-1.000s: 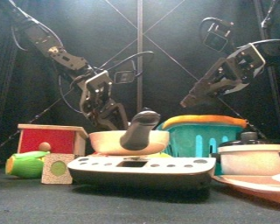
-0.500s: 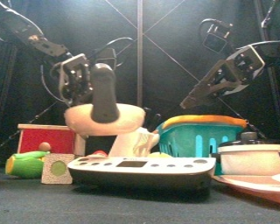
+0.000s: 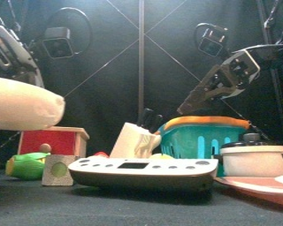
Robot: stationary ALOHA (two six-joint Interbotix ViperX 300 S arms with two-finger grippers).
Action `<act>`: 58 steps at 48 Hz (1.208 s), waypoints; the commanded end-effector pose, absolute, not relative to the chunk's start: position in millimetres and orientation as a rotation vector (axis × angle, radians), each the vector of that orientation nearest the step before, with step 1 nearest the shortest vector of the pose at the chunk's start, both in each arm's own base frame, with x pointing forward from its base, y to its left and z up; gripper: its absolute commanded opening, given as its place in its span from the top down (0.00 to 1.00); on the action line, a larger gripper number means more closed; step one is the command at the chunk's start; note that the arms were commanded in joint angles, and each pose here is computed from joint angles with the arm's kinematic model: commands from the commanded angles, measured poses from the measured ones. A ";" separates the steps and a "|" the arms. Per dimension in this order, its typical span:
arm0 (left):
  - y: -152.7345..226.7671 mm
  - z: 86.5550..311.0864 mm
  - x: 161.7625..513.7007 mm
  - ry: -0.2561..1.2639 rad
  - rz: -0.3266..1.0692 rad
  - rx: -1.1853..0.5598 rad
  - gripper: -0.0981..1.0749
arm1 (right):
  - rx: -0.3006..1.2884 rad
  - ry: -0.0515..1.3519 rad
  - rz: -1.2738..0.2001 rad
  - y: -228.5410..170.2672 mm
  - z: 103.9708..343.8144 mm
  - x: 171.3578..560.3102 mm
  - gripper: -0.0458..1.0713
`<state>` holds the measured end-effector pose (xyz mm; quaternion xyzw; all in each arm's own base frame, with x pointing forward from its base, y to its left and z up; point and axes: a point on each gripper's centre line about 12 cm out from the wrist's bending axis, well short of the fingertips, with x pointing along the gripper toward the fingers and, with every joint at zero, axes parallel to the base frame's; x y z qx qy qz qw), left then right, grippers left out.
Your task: Place pan to left bottom corner
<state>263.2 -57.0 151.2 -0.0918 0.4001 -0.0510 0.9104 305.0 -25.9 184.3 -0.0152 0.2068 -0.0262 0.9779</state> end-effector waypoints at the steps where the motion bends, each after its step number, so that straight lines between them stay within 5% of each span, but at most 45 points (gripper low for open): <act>1: -57.6 153.3 261.3 0.818 -0.108 -0.194 0.67 | -0.032 0.381 -0.059 -28.5 194.5 312.8 0.06; 39: -55.0 99.4 253.4 1.008 -0.080 -0.148 0.65 | -0.032 0.400 -0.059 -29.2 190.3 319.3 0.06; 58: -52.4 105.8 256.4 0.987 -0.077 -0.147 0.41 | -0.030 0.401 -0.059 -29.3 189.8 319.4 0.06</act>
